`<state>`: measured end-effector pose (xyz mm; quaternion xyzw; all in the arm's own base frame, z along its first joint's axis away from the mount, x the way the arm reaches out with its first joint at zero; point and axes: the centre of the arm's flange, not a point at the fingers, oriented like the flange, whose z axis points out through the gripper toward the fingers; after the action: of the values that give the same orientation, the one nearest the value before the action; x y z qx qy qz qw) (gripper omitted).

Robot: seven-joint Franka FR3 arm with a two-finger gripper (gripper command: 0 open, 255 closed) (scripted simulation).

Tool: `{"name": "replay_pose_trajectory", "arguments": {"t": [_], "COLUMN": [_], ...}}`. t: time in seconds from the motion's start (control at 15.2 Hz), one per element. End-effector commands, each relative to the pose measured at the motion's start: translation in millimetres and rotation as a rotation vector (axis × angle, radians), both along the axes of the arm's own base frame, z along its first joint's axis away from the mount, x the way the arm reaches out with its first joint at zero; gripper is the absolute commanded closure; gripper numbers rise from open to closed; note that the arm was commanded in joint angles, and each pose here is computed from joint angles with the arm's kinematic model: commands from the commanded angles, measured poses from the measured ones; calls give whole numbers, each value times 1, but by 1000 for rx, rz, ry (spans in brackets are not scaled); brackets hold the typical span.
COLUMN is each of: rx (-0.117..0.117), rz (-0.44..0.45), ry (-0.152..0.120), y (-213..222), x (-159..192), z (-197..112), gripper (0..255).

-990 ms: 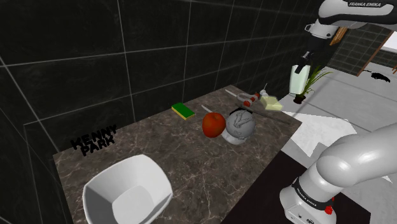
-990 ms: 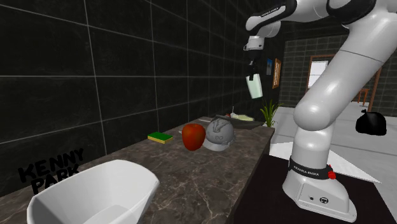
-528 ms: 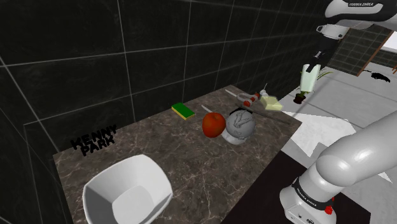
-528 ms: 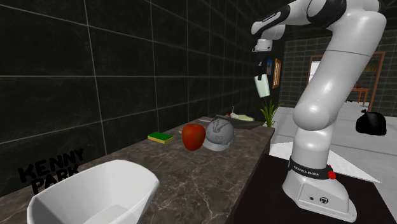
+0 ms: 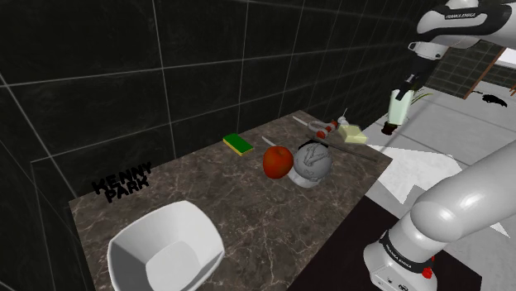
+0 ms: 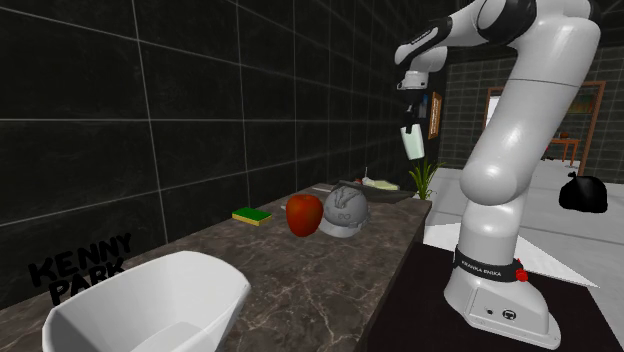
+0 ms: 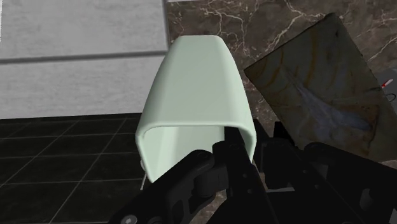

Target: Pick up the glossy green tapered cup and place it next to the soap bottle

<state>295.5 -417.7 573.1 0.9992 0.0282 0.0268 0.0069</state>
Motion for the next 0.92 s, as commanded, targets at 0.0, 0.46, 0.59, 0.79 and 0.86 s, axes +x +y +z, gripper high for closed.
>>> {"name": "replay_pose_trajectory", "arguments": {"t": [0.0,0.46,0.59,0.79,0.86], "rx": [-1,-1,-1,-1,-1], "rz": [0,0,0,0,0], "ry": [-1,-1,-1,-1,-1], "y": [-1,-1,-1,-1,-1], "x": [0,0,0,0,0], "z": [-11,-48,-59,-75,-80], "gripper": [255,255,255,255,255]}}
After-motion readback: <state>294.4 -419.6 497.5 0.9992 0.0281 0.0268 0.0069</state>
